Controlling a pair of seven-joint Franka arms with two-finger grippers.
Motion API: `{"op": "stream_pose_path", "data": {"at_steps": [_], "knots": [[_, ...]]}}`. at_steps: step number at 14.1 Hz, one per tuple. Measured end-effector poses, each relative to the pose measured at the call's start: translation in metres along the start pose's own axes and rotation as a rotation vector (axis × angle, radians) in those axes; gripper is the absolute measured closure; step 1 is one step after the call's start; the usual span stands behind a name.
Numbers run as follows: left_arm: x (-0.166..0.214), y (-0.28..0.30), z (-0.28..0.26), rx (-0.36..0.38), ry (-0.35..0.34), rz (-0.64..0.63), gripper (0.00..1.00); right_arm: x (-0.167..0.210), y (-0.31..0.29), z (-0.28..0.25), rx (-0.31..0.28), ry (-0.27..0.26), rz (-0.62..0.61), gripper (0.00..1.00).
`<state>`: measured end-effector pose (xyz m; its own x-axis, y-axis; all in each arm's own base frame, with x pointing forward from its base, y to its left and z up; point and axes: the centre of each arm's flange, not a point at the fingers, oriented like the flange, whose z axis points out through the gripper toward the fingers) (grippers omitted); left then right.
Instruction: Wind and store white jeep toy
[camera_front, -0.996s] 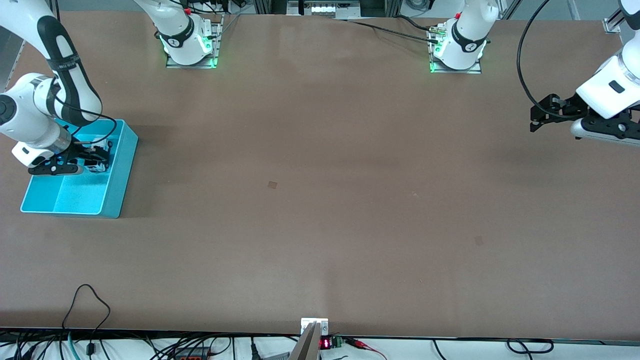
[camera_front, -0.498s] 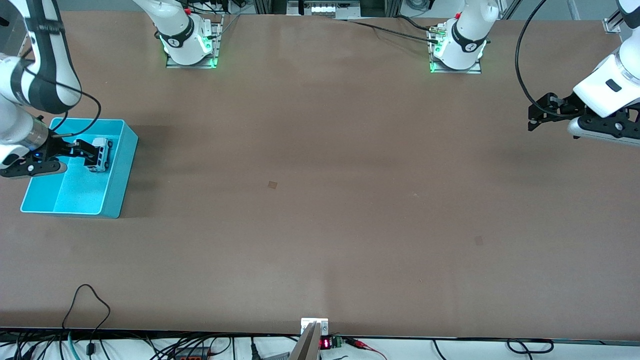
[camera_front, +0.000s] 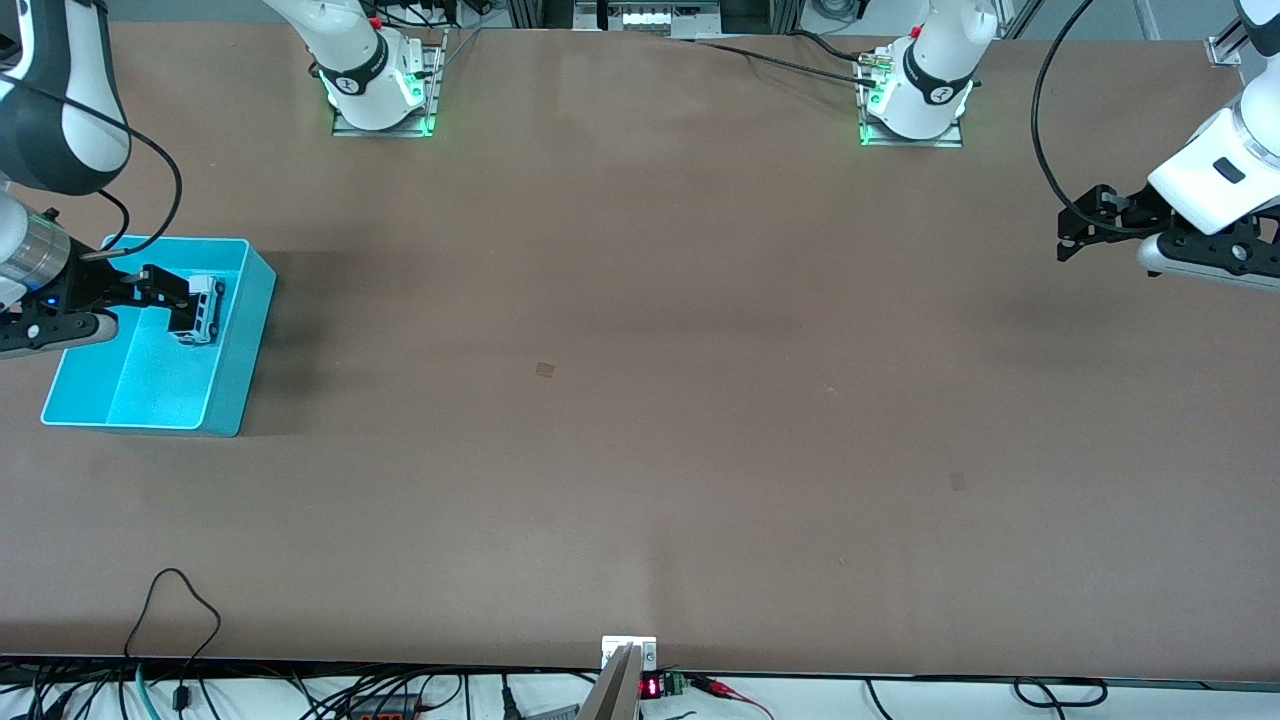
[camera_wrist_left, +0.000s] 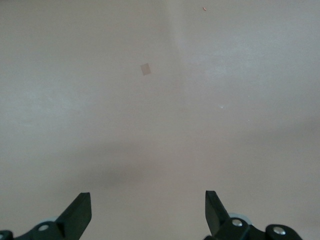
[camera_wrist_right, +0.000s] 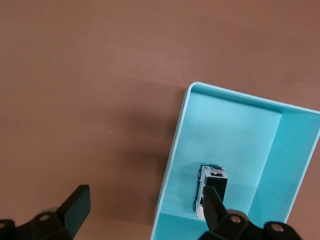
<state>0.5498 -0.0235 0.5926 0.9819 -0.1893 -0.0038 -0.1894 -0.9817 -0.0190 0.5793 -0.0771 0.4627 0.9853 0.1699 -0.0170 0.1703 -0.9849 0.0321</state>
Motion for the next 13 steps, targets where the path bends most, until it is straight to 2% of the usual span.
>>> {"op": "stream_pose_path", "data": {"at_steps": [3, 7, 13], "knots": [[0.0, 0.0, 0.0, 0.0, 0.0, -0.001, 0.0, 0.011, -0.04, -0.039, 0.005, -0.005, 0.095, 0.0], [0.0, 0.0, 0.0, 0.0, -0.001, -0.001, 0.0, 0.015, -0.096, -0.102, 0.012, 0.006, 0.154, 0.0], [-0.001, 0.0, 0.0, -0.001, -0.004, -0.001, 0.0, 0.012, -0.096, -0.128, 0.013, 0.02, 0.185, 0.0]]}}
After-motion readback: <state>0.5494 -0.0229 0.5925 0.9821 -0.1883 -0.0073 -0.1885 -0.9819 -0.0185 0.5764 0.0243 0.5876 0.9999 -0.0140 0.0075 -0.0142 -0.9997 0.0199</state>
